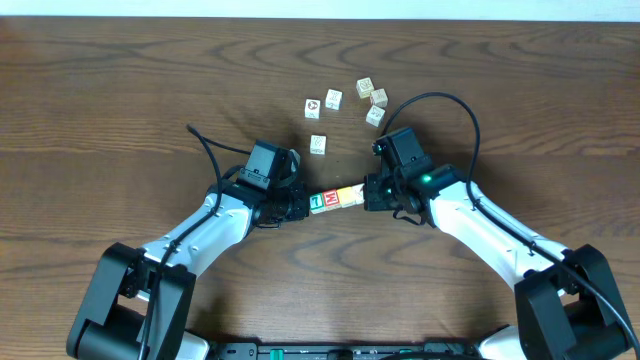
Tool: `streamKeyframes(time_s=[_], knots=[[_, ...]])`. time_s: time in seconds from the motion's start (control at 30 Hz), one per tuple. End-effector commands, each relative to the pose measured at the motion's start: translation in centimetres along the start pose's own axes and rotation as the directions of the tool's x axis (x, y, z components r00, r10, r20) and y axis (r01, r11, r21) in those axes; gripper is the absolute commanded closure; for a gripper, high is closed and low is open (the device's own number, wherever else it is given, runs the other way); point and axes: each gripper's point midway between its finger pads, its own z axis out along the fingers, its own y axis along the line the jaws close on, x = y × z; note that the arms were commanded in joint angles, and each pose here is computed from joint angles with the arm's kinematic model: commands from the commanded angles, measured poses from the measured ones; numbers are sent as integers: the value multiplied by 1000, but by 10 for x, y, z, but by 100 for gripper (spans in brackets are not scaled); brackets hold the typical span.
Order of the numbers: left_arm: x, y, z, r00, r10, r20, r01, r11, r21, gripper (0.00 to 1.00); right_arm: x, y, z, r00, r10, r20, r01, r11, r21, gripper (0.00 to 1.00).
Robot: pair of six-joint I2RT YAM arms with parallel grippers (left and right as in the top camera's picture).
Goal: Lift 4 blocks
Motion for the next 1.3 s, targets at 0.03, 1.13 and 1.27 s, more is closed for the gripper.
streamKeyframes(time_s=[0.03,1.13,1.27], knots=[[0,-68,-16,996,90,-29,-80,966,246,93,7,72,-21,995,-89,-45,72,954,-293,99],[-14,-81,-24,994,106,9,-105,959,265,93,7,71,-22,994,-96,-47,79,957,-278,99],[-15,-81,-24,994,106,11,-105,959,264,93,4,73,-24,994,-97,-40,82,956,-281,99]])
